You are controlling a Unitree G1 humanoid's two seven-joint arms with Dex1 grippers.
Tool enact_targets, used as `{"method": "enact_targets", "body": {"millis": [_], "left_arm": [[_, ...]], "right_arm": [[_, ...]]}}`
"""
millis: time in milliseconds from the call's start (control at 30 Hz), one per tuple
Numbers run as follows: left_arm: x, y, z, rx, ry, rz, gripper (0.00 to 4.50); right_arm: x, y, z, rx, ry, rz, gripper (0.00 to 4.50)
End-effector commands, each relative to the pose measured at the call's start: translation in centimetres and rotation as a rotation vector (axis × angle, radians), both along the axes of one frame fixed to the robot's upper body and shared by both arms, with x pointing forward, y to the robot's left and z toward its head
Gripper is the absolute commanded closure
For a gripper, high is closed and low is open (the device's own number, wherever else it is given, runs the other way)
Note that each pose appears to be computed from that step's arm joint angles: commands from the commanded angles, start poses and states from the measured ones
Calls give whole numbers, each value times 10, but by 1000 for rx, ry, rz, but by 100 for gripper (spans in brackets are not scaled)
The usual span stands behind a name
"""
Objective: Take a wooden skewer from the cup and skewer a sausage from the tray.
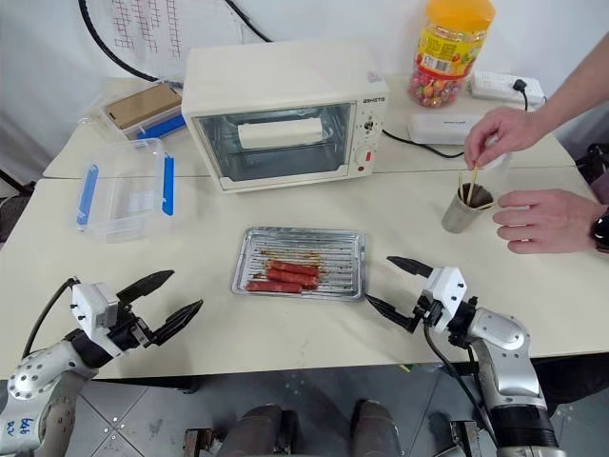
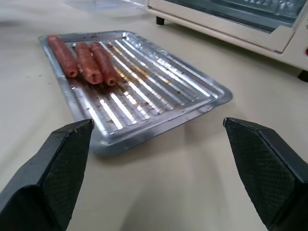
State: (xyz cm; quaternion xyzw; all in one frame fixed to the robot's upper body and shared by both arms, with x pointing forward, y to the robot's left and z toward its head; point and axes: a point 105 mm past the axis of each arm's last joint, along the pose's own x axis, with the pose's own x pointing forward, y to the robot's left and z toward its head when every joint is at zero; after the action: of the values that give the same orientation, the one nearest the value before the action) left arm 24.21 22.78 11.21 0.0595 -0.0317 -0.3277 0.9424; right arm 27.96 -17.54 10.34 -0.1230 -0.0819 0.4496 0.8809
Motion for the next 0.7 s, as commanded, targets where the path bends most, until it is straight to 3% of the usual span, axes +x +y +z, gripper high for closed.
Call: {"method": "enact_targets", "body": {"millis": [33,367,700], "left_arm": [[-4,-4,14,-3,-59,-7,2],[-26,-3,-1,-9,-11,3,2],[-11,-5,-7,35,21,-69,2]], "right_arm": [[-3,-2,15,20,-48,-5,0],[-13,-5,-3,9,-26,-32,0],[-28,-9,-5,24,-6,-64,0]]}}
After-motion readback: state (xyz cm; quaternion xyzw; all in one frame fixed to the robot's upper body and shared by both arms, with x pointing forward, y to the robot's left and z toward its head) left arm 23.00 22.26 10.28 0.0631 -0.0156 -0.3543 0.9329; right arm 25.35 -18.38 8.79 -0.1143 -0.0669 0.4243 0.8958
